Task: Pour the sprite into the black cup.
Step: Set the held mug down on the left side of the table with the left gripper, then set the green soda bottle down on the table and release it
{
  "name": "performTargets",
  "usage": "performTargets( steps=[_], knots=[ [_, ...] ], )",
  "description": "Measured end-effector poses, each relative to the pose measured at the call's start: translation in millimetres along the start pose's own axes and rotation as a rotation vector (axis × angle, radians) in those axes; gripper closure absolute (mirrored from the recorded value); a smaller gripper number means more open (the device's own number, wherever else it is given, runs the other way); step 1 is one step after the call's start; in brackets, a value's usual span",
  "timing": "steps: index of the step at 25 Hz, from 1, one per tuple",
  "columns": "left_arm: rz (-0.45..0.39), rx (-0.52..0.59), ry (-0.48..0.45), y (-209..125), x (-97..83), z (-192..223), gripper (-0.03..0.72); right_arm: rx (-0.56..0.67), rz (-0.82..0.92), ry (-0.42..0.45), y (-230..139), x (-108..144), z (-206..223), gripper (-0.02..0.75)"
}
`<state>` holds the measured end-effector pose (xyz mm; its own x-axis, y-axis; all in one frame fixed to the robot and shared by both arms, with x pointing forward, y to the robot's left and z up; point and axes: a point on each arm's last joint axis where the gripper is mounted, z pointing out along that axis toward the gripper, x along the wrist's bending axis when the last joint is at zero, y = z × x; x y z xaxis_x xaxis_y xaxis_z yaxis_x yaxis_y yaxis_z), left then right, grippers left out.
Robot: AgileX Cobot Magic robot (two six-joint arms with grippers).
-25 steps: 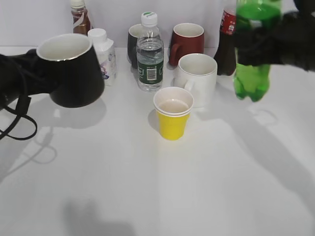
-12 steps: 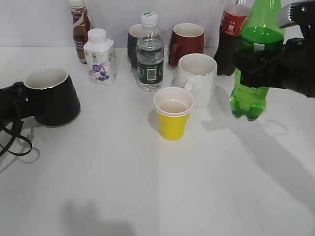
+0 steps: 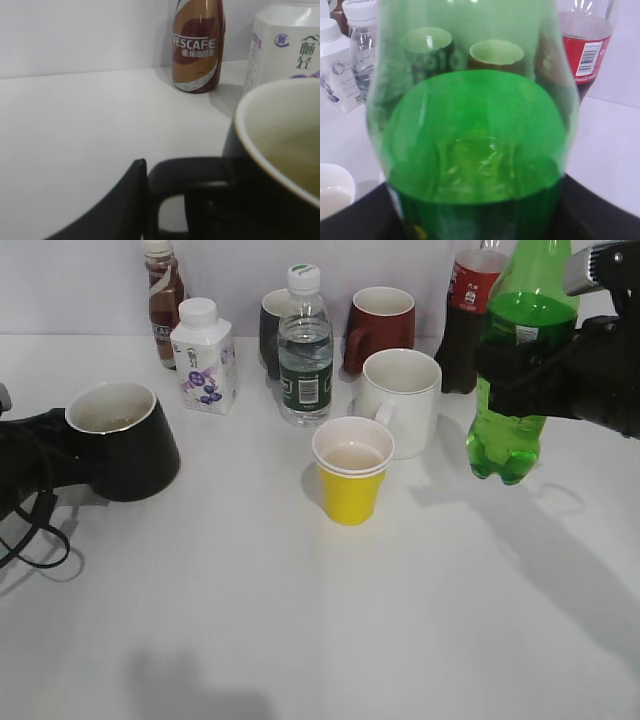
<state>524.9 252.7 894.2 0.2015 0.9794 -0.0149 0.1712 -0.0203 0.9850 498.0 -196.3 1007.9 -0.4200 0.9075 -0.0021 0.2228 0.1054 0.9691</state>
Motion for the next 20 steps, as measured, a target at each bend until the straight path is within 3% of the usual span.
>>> performTargets(
  steps=[14,20],
  knots=[
    [-0.008,0.019,0.012,3.8,-0.9,-37.7,0.405,-0.038,0.056,-0.022,-7.6,-2.6,9.1,0.351],
    [-0.009,0.014,0.016,8.2,-1.7,-58.8,0.367,-0.095,0.097,-0.162,-10.8,-25.2,13.7,0.351]
  ],
)
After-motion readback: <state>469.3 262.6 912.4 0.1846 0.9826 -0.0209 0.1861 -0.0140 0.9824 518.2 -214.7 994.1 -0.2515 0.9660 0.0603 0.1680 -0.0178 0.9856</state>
